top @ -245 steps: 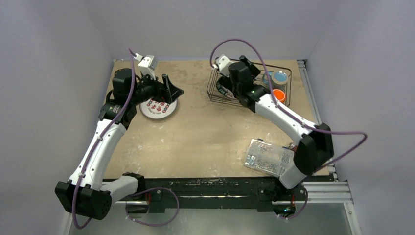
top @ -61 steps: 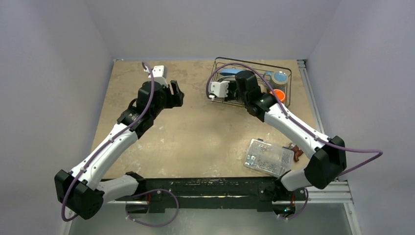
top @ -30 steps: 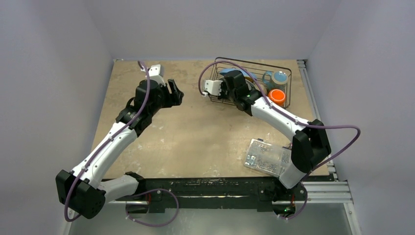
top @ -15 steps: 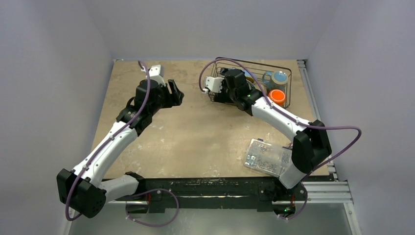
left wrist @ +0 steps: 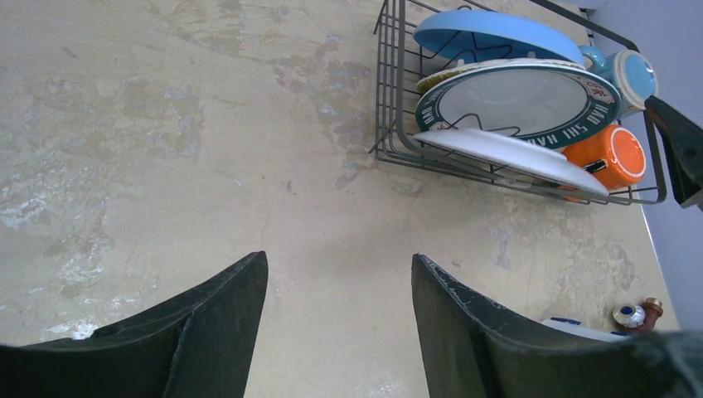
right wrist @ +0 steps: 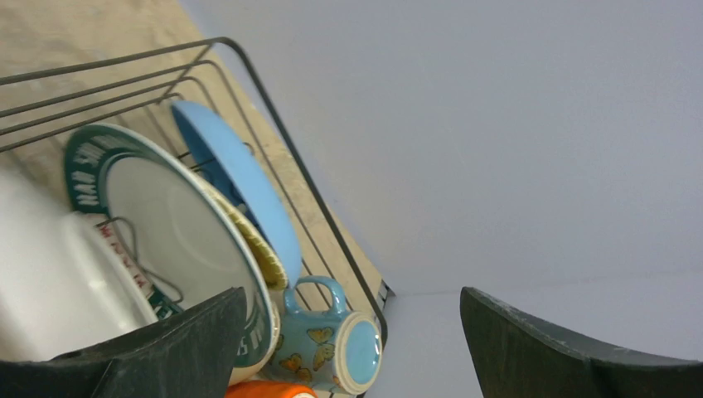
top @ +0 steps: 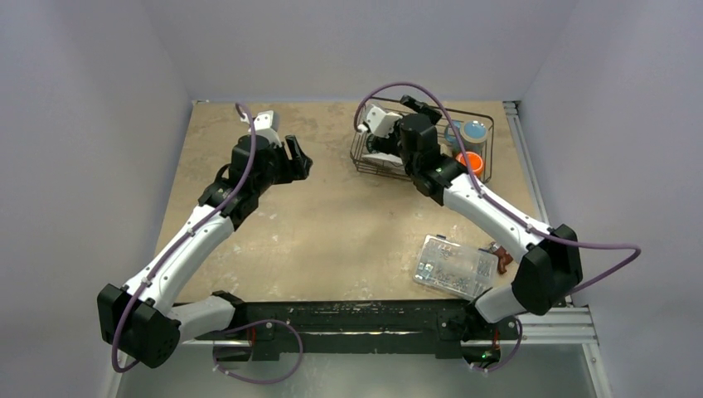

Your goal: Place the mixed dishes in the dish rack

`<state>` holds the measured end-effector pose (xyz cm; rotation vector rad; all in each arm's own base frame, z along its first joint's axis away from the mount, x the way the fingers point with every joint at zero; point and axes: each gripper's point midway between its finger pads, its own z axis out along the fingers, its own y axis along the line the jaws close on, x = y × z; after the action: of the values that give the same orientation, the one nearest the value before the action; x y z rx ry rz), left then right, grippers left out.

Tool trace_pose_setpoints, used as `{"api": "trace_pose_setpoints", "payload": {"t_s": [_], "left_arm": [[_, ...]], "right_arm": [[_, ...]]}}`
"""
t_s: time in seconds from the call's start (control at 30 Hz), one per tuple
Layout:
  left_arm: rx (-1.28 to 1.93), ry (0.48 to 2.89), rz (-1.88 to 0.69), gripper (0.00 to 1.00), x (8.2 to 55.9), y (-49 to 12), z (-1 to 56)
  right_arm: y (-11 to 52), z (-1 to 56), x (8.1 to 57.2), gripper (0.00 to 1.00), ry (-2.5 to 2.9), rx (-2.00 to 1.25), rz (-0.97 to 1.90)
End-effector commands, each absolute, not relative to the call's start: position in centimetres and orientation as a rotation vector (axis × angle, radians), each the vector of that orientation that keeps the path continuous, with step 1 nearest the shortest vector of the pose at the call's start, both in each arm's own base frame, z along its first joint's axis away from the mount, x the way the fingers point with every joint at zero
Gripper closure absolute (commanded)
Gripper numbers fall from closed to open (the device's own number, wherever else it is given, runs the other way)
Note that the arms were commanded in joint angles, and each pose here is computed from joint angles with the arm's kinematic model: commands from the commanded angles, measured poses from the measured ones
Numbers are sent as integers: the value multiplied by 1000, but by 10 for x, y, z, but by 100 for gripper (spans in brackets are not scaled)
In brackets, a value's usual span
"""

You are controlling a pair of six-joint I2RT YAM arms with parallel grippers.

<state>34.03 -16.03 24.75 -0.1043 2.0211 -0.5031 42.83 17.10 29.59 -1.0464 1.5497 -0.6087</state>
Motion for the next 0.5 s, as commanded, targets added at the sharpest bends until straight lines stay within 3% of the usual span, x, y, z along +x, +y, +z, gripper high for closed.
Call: {"api": "trace_pose_setpoints", "payload": {"t_s": [0.0,0.23,0.47], "left_arm": [[-121,1979,-534,37,347,-162,257],[-126,1980,-532,37,347,-161,257],[-120,1978,-538,37,347,-162,259]], "right_arm": [[126,325,436,1,1617,-624,-761],[106,348,424,1,1618,-202,-426],[105,354,377,1,1653,127,36]]}}
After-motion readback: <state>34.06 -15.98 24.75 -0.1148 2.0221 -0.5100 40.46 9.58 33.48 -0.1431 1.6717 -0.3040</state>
